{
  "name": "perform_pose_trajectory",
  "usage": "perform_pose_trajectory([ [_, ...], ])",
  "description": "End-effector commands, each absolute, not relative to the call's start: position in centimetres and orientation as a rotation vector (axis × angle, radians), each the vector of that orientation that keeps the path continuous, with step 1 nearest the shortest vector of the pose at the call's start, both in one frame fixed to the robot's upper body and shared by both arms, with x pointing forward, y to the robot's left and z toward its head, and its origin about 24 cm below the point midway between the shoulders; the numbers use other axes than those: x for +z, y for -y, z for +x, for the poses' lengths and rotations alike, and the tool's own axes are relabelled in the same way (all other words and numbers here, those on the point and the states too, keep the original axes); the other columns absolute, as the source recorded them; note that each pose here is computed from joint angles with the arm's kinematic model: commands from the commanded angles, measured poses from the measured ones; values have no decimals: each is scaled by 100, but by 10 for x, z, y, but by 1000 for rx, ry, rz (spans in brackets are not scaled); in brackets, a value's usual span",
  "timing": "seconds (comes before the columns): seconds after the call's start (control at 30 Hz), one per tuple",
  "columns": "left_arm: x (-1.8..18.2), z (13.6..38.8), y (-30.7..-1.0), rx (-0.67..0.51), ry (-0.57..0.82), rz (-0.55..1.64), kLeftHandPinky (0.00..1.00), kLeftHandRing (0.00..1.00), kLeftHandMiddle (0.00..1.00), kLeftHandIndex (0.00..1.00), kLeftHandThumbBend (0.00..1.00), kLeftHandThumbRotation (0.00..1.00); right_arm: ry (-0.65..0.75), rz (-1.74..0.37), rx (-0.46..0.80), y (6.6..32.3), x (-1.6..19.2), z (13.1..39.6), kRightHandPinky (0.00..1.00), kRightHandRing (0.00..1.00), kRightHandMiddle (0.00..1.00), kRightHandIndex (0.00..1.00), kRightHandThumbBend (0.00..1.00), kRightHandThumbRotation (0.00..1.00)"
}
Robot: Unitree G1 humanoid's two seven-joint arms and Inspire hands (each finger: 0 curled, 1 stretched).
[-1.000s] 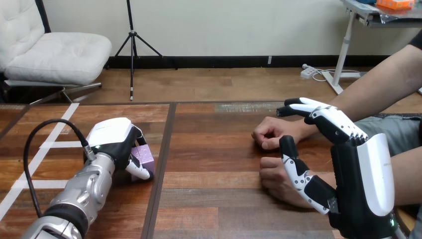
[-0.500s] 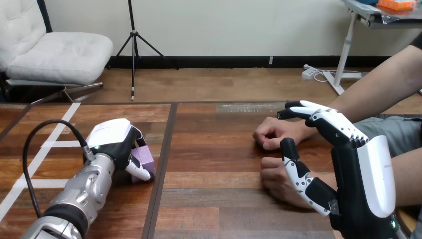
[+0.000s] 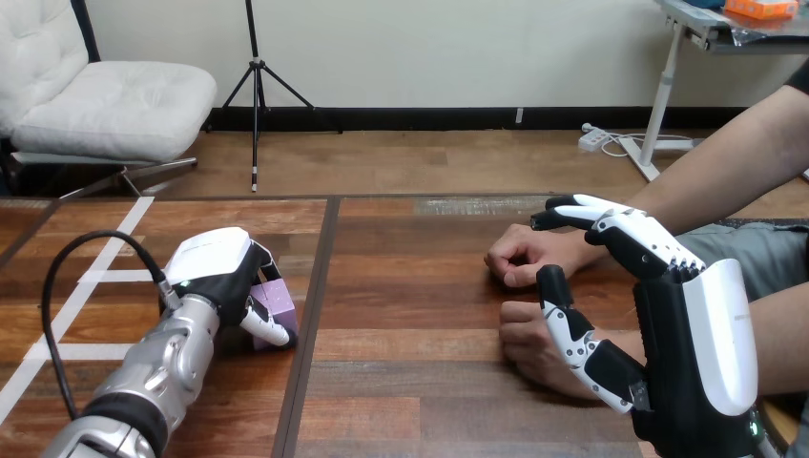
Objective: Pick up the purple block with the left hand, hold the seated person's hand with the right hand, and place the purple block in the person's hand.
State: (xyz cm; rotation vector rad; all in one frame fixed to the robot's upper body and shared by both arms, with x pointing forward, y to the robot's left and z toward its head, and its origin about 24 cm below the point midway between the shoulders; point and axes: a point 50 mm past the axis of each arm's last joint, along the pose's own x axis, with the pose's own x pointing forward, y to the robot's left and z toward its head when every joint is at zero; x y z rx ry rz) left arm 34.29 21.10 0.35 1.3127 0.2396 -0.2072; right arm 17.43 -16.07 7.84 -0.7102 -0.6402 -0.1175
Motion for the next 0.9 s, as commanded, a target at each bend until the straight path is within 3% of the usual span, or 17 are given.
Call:
perform_pose_trajectory([
  [0.0, 12, 346, -211, -155, -166, 1263, 42, 46, 49, 46, 66, 0, 722, -696, -144, 159, 96, 177, 61, 73, 73, 64, 30, 0],
  [0.47, 12, 340, -209, -72, -89, 963, 35, 39, 44, 46, 68, 1, 714, -692, -141, 161, 97, 177, 62, 73, 73, 64, 30, 0],
  [0.87, 15, 336, -206, -19, -23, 730, 31, 37, 44, 47, 74, 9, 720, -698, -144, 161, 98, 178, 62, 73, 73, 64, 31, 0],
])
